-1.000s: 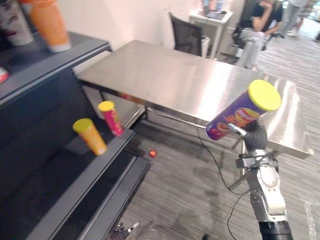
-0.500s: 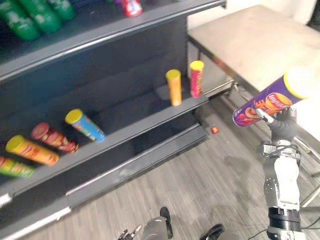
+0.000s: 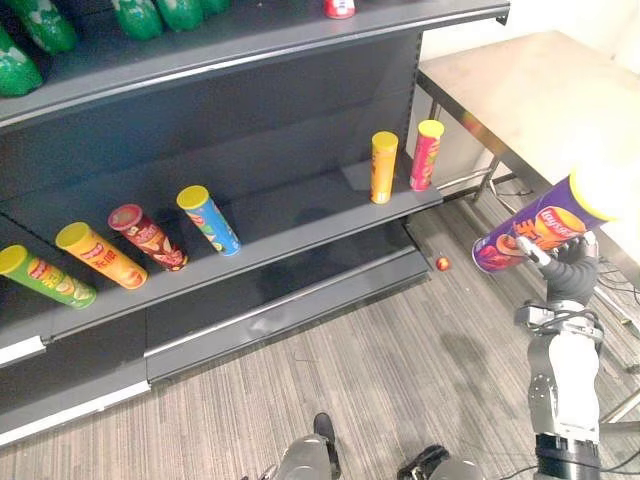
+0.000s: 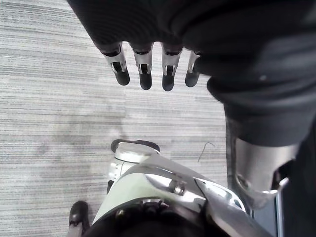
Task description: Put the gum and the chips on the shelf.
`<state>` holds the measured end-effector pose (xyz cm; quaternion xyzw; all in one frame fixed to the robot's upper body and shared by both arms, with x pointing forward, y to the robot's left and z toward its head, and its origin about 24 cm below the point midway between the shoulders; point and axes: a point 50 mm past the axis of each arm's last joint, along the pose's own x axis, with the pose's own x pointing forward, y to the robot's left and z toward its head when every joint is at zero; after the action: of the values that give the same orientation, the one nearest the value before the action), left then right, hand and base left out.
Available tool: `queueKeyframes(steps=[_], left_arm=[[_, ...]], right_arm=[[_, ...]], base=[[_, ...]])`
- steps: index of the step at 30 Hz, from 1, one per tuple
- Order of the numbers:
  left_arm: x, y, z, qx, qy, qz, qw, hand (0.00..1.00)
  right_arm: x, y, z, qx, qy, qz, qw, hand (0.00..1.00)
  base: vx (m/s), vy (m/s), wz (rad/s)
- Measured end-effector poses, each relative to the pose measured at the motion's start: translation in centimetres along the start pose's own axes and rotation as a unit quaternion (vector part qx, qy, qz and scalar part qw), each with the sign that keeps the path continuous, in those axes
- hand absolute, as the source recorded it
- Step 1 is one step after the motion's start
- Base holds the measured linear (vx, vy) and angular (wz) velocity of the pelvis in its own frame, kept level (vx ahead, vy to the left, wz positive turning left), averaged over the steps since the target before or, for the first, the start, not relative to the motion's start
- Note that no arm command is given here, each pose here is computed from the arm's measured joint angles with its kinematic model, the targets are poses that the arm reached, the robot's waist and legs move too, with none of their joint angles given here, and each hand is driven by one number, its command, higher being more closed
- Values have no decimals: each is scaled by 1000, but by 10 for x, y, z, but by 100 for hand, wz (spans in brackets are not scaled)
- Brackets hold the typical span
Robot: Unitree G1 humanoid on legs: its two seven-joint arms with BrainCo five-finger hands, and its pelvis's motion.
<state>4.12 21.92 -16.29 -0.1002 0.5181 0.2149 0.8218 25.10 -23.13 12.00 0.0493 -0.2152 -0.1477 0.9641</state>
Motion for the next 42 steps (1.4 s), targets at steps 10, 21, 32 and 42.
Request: queueKeyframes(steps=[10,21,32,42], left_arm=[[2,-6,21,-3,-43,-12,999,0],[2,-1,32,19,-62,-14,998,0],[4,-2,38,14,-65,-12,998,0],[12,-15,58,48,-76,-12,996,0]], right_arm=[[4,38,-12,15,25,67,997,100],[-14,48,-23,4,54,103,993,100],[-22,43,-16,5,49,105,993,100],[-24,41,-17,5,52,89,995,100]], base=[[3,8,27],[30,34,109],[76,-186,58],[108,7,52]])
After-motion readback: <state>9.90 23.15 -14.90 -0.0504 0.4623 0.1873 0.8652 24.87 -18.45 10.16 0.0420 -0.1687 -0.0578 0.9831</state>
